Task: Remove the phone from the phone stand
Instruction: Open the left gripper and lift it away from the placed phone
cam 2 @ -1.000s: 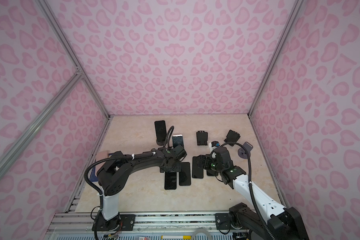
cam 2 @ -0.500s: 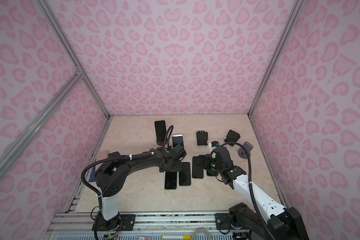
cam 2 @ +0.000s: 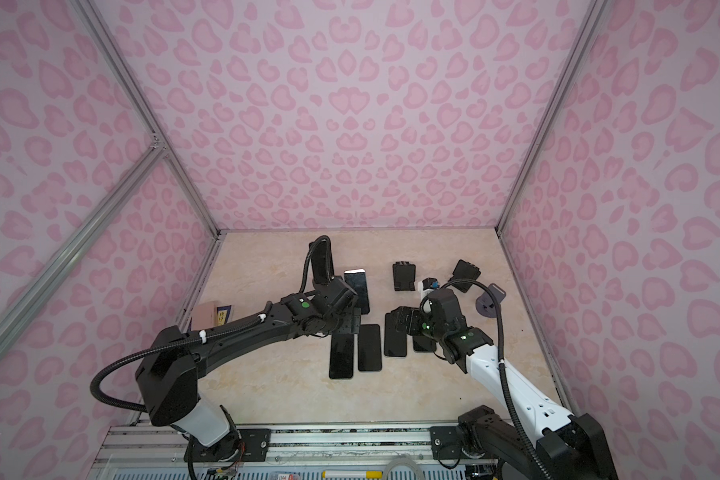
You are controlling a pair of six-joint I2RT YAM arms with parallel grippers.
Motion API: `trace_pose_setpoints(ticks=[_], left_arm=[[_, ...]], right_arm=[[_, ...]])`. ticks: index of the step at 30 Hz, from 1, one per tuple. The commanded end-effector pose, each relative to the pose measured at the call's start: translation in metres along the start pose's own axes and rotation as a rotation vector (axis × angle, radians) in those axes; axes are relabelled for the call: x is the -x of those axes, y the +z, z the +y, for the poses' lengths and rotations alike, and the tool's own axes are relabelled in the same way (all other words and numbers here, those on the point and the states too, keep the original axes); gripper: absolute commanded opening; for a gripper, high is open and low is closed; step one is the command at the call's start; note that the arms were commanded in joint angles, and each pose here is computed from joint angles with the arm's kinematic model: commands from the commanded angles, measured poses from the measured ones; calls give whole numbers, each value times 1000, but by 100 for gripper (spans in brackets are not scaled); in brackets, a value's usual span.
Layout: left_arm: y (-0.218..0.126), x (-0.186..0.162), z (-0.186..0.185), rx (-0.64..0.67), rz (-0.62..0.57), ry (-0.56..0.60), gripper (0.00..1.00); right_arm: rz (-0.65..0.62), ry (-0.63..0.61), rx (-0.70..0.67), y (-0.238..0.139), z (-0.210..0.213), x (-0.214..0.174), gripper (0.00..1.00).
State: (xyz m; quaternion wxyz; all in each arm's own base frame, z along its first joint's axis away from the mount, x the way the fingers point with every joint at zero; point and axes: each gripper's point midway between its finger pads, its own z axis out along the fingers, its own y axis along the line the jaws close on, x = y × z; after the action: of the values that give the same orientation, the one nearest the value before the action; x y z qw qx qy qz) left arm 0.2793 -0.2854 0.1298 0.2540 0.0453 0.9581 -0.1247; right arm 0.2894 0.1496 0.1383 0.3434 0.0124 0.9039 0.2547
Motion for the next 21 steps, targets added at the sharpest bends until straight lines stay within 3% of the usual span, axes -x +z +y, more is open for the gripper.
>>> trace_pose_setpoints(ticks=[1,6,12,17,21], left_arm=[[-23,21,5,-29,-151,-28,92],[-60,25,46,12,-325,-133,94],[-89,12,96,94,-431,-251,94],[-85,-16,136,164,-461,-376,97],[-80,-34,152,216,-414,-394,98]], right_arm=[[21,-3,-25,1,-3,-2,97],[31,-19,-47,4,4,7,97],[38,-103,-78,18,32,20,97],[51,-208,-167,36,50,27,98],[73,-230,-179,54,61,30,99]])
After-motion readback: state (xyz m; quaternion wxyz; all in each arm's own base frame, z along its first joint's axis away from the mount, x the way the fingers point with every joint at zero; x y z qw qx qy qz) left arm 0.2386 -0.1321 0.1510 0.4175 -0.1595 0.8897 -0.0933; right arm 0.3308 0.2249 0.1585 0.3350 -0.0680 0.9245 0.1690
